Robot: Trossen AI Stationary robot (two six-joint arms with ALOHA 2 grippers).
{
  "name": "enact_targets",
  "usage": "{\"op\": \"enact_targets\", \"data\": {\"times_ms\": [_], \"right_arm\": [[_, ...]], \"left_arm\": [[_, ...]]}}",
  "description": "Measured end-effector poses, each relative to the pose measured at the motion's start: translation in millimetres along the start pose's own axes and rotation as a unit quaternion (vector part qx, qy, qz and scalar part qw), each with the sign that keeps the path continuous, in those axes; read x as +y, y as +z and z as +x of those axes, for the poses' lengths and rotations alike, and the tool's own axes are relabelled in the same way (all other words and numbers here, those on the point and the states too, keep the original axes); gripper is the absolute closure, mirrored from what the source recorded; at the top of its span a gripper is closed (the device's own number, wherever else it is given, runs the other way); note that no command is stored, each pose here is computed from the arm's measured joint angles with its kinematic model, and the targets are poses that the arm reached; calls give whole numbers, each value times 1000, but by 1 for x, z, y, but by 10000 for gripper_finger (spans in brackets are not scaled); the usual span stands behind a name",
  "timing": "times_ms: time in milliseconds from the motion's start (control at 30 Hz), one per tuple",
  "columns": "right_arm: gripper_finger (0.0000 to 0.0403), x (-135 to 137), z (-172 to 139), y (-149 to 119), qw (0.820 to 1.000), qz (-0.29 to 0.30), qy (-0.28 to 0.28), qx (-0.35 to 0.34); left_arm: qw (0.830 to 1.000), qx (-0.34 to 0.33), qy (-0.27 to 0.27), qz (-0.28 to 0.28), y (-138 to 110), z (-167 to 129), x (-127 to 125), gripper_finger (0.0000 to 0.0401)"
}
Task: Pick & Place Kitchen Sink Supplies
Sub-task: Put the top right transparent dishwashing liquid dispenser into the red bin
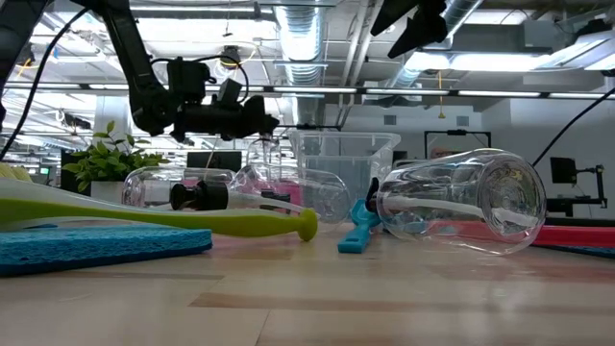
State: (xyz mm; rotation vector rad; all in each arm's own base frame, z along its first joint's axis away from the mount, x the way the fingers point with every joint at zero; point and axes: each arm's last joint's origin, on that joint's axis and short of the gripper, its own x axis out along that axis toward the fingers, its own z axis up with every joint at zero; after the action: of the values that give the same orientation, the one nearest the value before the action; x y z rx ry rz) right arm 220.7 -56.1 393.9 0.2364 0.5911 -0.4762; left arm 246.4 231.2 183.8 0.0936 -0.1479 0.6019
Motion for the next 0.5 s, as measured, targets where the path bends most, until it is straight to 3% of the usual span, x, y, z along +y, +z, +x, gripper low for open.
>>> {"op": "enact_targets", "data": {"times_ms": [500], "right_arm": [[23, 0, 0, 0, 1000, -1, 0, 0]], "left_arm": [[1000, 8, -1, -4, -9, 3, -2, 257]]}}
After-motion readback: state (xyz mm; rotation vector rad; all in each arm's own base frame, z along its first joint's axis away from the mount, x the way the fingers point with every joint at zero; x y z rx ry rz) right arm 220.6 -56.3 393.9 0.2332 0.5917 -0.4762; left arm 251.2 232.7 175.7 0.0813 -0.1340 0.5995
